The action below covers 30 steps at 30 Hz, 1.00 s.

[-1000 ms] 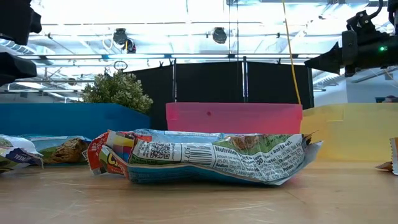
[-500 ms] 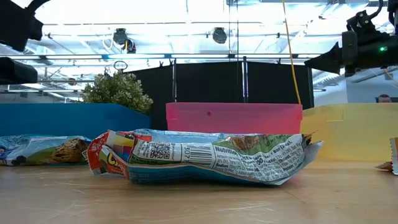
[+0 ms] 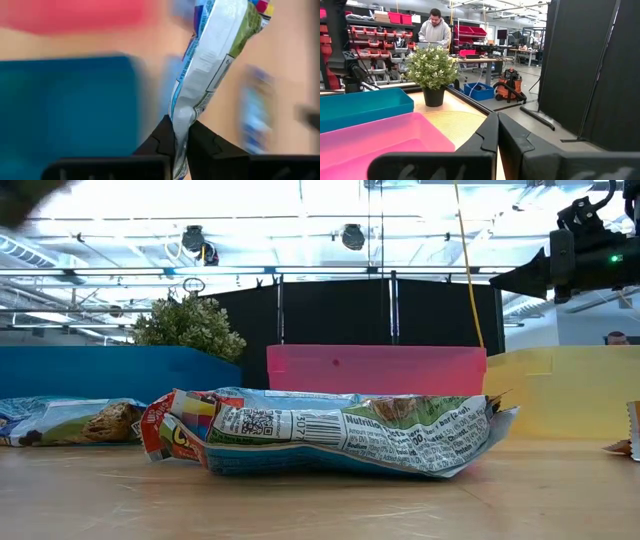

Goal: Pick and place Granola Bars by type
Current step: Put the blue granola bar into the blue bin

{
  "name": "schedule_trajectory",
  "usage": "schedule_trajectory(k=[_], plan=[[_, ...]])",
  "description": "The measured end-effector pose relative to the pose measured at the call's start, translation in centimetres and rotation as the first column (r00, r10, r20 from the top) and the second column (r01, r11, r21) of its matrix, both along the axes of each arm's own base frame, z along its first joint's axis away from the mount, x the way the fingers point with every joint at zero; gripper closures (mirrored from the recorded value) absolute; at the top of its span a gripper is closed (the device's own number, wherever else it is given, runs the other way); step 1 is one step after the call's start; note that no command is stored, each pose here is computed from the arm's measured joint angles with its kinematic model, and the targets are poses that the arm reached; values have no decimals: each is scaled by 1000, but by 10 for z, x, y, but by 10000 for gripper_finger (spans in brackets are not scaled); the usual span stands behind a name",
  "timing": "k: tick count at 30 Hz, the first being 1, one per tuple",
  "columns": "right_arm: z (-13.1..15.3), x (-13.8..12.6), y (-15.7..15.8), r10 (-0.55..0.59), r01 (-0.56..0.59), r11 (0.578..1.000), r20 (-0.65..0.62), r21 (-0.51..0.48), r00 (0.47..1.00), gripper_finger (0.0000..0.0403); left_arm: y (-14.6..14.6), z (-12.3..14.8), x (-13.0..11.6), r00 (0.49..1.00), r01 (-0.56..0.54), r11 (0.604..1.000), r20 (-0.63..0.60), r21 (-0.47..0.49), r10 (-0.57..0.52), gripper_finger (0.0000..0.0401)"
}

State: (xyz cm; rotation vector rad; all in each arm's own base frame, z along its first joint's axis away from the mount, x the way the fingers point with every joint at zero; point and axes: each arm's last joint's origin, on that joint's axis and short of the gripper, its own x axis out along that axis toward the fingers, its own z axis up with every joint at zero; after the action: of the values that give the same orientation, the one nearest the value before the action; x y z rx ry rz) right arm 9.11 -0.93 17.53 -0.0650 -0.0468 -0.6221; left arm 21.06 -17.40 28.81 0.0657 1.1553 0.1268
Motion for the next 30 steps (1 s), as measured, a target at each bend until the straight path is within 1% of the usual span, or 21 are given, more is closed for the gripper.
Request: schedule_trajectory(k=[2,4,6,9,14,18,22,26,28,30], plan=[[0,0,0,0,0,1000,-6,-8,1000,403,23,16,-8,992,-112,990,61,81,108,378],[0,0,0,0,0,1000,-6,-9,1000,403,43,19,-15,980,-194,974,67,118,187,374],[0,0,0,-1,0,1000,-6,-9,1000,403,60,11,-20,969,-247,961,40,124,244,369],[0,0,0,-1,1,1000,-7,-10,1000,403,75,-19,-22,952,-304,947,-12,105,307,370],[0,0,0,-1,1,1000,-7,-10,1000,403,89,-70,-18,946,-309,951,-96,31,310,379],[0,0,0,-1,1,1000,-6,-10,1000,403,103,-97,-19,936,-325,946,-149,-12,320,370],[0,0,0,-1,1,1000,-6,-10,1000,403,113,-108,-19,930,-336,942,-161,-14,330,373],[0,0,0,-1,1,1000,-6,-10,1000,403,115,-112,-14,946,-302,949,-154,-90,286,376],[0,0,0,-1,1,1000,-5,-10,1000,403,114,-112,-11,954,-278,952,-152,-128,258,363],[0,0,0,-2,2,1000,-8,-15,1000,403,112,-112,-10,959,-263,950,-153,-166,238,342]])
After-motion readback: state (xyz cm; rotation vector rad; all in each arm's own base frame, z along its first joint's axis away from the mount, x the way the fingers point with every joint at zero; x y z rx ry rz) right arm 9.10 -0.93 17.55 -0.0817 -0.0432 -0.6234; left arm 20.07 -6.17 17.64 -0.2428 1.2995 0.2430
